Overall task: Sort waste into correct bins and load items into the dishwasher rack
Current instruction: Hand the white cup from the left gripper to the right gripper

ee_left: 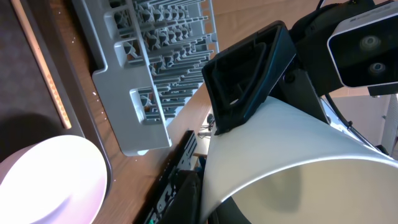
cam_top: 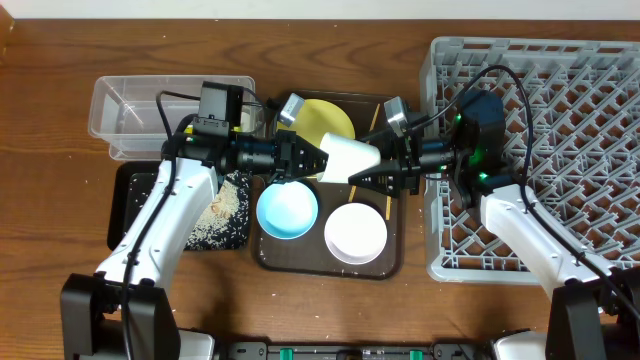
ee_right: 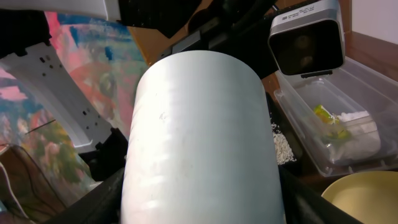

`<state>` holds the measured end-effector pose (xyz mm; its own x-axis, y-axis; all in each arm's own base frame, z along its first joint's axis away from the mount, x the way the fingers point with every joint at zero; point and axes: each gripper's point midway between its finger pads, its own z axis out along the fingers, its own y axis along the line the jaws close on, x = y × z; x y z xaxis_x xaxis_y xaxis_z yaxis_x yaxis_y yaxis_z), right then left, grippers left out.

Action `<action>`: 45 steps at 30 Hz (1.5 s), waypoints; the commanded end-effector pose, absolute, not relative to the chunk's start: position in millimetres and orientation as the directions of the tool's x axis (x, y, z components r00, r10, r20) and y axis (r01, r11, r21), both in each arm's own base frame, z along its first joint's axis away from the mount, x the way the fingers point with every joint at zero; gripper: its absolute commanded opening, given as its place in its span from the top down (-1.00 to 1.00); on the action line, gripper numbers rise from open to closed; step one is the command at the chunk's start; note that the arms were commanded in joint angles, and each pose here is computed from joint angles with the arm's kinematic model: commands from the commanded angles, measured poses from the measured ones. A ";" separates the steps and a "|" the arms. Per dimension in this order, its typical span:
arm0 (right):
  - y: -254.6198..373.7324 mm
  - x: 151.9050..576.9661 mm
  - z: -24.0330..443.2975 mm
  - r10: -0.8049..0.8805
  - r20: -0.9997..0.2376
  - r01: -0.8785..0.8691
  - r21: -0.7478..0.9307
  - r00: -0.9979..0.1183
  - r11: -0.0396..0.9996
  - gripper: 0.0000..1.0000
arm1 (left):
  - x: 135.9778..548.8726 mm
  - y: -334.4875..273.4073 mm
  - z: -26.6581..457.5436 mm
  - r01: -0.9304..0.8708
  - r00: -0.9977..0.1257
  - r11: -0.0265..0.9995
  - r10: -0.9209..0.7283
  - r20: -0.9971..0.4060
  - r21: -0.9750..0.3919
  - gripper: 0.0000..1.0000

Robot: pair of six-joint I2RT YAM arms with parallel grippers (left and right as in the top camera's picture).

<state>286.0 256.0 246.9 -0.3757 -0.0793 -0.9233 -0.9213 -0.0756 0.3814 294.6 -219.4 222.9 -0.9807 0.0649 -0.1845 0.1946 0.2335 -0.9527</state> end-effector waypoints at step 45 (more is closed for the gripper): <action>258.7 286.8 250.5 -0.089 -0.869 -0.867 0.493 -0.487 -0.071 0.98 | 311.3 -214.2 205.7 0.202 -0.978 0.357 0.018 -0.210 -0.912 0.24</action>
